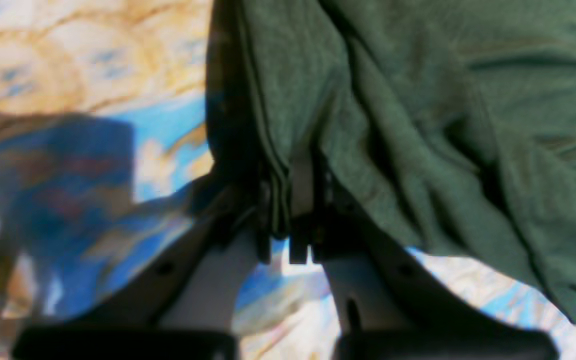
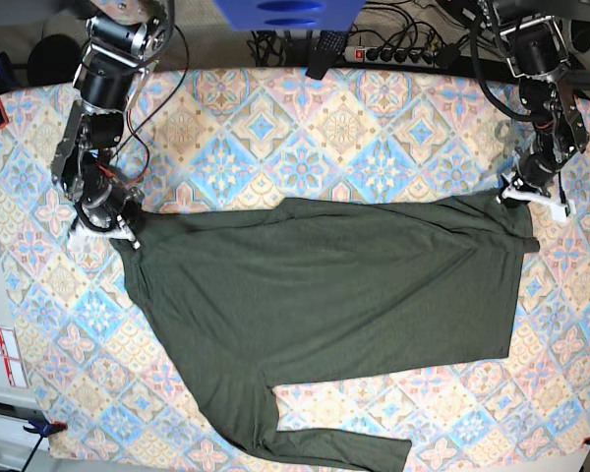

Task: Fold the T-shirt properly
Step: 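Continue pulling the shoulder edge with both grippers, smoothing the shirt, then pull the shoulder edge back toward the robot with both grippers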

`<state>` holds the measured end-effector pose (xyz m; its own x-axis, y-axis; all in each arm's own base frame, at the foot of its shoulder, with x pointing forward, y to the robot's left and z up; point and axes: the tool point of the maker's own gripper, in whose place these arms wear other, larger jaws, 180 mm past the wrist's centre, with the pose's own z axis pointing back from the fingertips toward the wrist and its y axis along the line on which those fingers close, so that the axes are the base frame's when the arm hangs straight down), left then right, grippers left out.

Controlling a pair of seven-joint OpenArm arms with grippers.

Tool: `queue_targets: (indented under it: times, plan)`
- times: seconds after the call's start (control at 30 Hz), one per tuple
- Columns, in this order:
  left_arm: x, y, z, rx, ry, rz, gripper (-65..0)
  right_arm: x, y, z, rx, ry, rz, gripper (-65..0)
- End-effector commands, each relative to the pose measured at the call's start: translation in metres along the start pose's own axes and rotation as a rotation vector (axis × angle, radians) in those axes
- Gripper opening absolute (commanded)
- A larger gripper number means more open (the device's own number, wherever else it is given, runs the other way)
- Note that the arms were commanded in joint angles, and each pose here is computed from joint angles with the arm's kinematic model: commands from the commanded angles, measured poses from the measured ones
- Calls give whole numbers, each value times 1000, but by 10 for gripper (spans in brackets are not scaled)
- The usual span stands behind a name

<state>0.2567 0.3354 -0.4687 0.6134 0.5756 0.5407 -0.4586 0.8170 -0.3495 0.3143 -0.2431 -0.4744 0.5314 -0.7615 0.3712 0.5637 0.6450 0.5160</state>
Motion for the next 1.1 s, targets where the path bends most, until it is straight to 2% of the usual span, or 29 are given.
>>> queue_targets:
  times: [0.0, 0.13, 0.33, 0.47, 0.73, 1.07]
  plan:
    - [12, 4, 5, 11, -21, -25, -650, 20, 6, 8, 15, -59, 24, -650]
    - [1, 13, 16, 28, -8, -55, -650, 17, -8, 27, -6, -88, 67, -650]
    - [-14, 21, 35, 42, 7, -109, -650, -2, -25, 49, -27, -54, 97, -650]
    - [-22, 28, 47, 57, 20, -142, -650, -18, -40, 62, -11, -33, 41, -650]
    - [-39, 46, 68, 92, 56, -189, -650, -38, -86, 91, -68, -20, -36, -650]
    - [-35, 62, 80, 118, 66, -222, -650, -59, -104, 102, -75, 19, -91, -650]
